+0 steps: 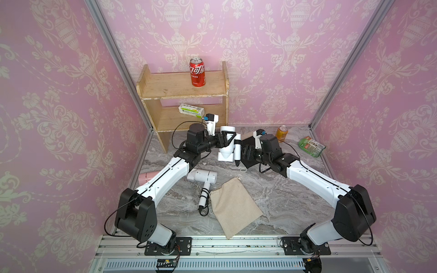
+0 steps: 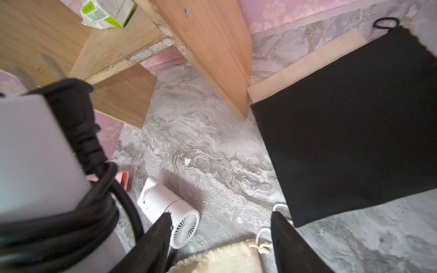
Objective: Pack away hair dryers
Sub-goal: Fold the hair dryer.
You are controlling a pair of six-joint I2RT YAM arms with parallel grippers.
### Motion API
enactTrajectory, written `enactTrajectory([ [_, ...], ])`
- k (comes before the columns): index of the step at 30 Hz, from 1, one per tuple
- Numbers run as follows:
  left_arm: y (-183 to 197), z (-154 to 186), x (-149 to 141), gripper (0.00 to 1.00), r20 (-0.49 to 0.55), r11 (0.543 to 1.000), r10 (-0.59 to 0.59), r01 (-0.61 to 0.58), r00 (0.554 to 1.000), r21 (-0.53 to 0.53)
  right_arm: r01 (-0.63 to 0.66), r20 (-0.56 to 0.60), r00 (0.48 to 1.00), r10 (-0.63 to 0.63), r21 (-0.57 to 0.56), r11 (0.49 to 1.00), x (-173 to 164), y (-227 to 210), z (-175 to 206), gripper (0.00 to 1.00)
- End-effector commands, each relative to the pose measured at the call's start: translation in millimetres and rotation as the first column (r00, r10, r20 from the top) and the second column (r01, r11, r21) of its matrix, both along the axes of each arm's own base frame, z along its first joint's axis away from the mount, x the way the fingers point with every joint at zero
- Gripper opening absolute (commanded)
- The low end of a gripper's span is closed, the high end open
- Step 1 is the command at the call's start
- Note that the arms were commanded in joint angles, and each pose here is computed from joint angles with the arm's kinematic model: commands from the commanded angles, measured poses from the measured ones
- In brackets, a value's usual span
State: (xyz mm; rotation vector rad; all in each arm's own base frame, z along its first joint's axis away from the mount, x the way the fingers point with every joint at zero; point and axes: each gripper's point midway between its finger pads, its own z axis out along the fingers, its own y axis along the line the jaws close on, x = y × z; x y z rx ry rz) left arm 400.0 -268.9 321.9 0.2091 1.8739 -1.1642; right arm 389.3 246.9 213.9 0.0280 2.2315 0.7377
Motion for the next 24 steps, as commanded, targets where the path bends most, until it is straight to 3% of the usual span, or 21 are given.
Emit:
enactTrajectory([
  [1, -9.6, 43.8, -0.2, 0.52, 0.097, 0.995, -0.037, 0.046, 0.995, -0.092, -0.108, 0.018, 0.994, 0.107, 0.107, 0.988, -11.3, 39.1, 22.1, 0.68],
  [6, -11.4, 40.0, 1.3, 0.52, 0.090, 0.994, -0.044, 0.052, 0.995, -0.092, -0.141, 0.022, 0.990, 0.140, 0.092, 0.986, -17.0, 50.4, 24.3, 0.68],
  [12, -6.4, 41.7, -1.9, 0.54, 0.093, 0.996, -0.036, 0.043, 0.995, -0.073, -0.055, 0.027, 0.998, 0.055, -0.011, 0.998, -14.1, -3.1, 12.1, 0.73],
  [17, -3.2, 46.9, 0.7, 0.56, 0.091, 0.993, -0.034, 0.043, 0.995, -0.107, -0.066, 0.159, 0.985, 0.061, 0.028, 0.997, -16.8, -36.1, 49.8, 0.82],
  [24, -7.8, 64.3, 4.5, 0.57, 0.088, 0.974, -0.084, 0.100, 0.993, -0.205, -0.252, 0.343, 0.918, 0.199, 0.116, 0.961, -37.6, -24.8, 104.3, 0.87],
])
